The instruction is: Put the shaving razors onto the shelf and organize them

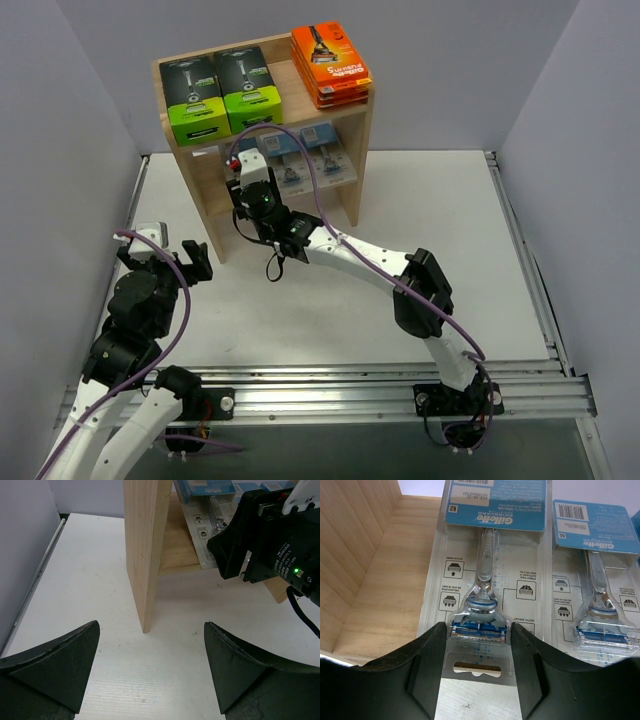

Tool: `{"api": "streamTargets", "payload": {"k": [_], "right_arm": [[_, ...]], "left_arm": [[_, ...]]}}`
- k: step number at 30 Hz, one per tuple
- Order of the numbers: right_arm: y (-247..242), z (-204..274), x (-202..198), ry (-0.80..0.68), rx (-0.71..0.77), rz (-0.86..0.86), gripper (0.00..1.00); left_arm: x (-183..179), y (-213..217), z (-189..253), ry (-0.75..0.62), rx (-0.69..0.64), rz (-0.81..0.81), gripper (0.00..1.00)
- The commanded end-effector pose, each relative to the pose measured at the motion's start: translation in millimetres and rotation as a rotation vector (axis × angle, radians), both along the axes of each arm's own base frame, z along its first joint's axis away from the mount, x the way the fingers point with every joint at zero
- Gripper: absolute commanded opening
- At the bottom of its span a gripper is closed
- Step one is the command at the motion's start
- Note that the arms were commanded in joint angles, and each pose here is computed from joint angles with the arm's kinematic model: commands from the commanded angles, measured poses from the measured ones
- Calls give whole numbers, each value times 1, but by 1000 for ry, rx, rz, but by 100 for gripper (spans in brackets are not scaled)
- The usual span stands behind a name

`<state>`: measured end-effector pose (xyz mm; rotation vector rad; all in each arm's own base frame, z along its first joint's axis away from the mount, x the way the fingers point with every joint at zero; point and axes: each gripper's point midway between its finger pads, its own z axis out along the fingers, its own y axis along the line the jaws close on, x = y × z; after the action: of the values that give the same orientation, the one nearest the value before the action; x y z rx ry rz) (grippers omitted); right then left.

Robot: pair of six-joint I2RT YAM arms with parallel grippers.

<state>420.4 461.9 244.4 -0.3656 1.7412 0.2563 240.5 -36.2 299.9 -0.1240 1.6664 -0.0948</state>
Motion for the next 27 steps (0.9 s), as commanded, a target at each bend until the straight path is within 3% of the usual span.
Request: {"api": "streamTargets", "payload": {"k": [1, 8, 15, 22, 27], "right_arm": [[0, 33, 9, -53, 86, -23, 0], [0, 29, 12, -48, 93, -32, 4], [-3, 30, 17, -47, 102, -49, 43], [-6, 44, 18, -63, 107, -53, 57], [-8, 55, 16, -70, 117, -53, 60]], "left_arm": [[2, -3, 11, -42, -10, -15, 94], [2, -4, 11, -40, -7, -18, 94], [2, -4, 10, -38, -4, -18, 94], [2, -4, 10, -37, -2, -17, 94], [3, -4, 9, -34, -1, -14, 94]]}}
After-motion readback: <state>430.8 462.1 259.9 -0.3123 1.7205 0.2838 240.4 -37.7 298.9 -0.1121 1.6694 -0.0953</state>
